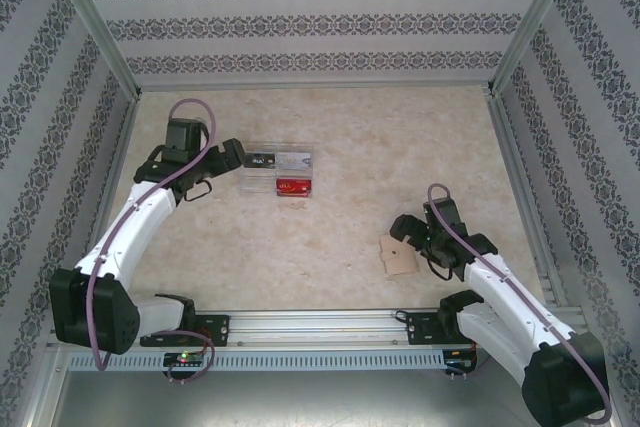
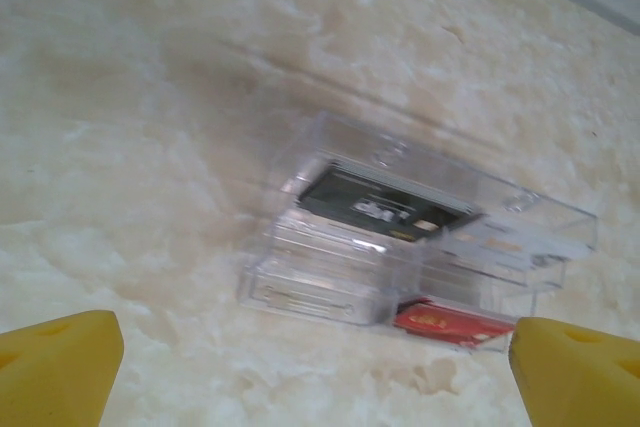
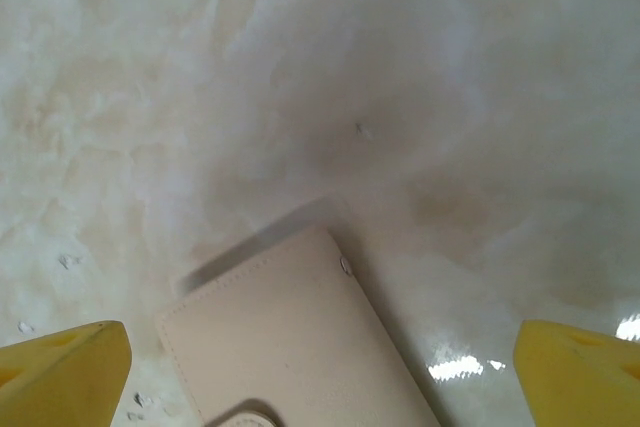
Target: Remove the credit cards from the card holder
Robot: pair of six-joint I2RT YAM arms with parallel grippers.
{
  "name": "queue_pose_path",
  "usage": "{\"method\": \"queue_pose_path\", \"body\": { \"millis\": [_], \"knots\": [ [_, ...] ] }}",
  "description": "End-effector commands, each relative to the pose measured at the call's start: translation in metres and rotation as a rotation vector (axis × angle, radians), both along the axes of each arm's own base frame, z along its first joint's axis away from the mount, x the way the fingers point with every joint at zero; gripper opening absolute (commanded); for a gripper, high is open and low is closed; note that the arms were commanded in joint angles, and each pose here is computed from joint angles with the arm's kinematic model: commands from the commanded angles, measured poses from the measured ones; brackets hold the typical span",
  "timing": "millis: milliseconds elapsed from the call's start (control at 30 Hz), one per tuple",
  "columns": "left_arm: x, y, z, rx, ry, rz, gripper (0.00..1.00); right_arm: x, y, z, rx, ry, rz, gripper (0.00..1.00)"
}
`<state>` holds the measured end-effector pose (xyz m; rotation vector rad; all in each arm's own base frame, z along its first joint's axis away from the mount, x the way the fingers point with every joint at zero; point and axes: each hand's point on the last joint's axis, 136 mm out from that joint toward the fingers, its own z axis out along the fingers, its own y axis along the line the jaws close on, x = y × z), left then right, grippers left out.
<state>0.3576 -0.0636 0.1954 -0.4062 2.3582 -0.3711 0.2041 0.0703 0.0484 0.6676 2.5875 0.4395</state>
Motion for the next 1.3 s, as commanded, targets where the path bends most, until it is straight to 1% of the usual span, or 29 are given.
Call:
{"method": "queue_pose_path", "body": {
  "millis": [0, 100, 267, 300, 333, 433, 667, 700, 733, 833, 1000, 1133, 1267],
  "knots": [
    [-0.009, -0.009, 0.002, 0.025, 0.024, -0.011, 1.00, -0.014, 0.009, -0.013, 0.041, 0.052, 0.026, 0.98],
    [-0.014, -0.015, -0.001, 0.030, 0.041, -0.021, 1.00, -0.014, 0.020, -0.013, 0.068, 0.050, 0.056, 0.98],
    [-0.023, -0.024, 0.004, 0.046, 0.032, -0.048, 1.00, -0.023, 0.043, -0.010, 0.127, 0.059, 0.126, 0.98],
    [-0.025, -0.024, 0.005, 0.048, 0.033, -0.051, 1.00, -0.032, 0.044, -0.019, 0.137, 0.090, 0.131, 0.98],
    [-0.027, -0.026, 0.004, 0.051, 0.037, -0.057, 1.00, -0.036, 0.048, -0.020, 0.152, 0.093, 0.140, 0.98],
    [-0.034, -0.031, 0.001, 0.055, 0.042, -0.081, 1.00, -0.037, 0.062, -0.015, 0.178, 0.061, 0.181, 0.98],
    [-0.051, -0.044, -0.005, 0.053, 0.046, -0.116, 1.00, -0.022, 0.089, -0.006, 0.202, 0.007, 0.253, 0.98],
    [-0.053, -0.045, -0.005, 0.053, 0.047, -0.121, 1.00, -0.022, 0.092, -0.009, 0.195, 0.018, 0.267, 0.98],
    [-0.055, -0.047, -0.007, 0.054, 0.057, -0.123, 1.00, -0.013, 0.099, 0.001, 0.186, 0.000, 0.277, 0.98],
    [-0.061, -0.050, -0.010, 0.064, 0.072, -0.136, 1.00, -0.004, 0.101, 0.000, 0.128, 0.008, 0.288, 0.98],
    [-0.069, -0.053, -0.010, 0.072, 0.069, -0.150, 1.00, 0.014, 0.109, 0.005, 0.082, -0.012, 0.315, 0.98],
    [-0.072, -0.057, -0.007, 0.044, 0.044, -0.164, 0.99, 0.024, 0.127, 0.007, 0.092, 0.000, 0.362, 0.98],
    [-0.076, -0.057, -0.009, 0.048, 0.059, -0.166, 1.00, 0.029, 0.151, 0.012, 0.117, 0.003, 0.410, 0.98]
  ]
}}
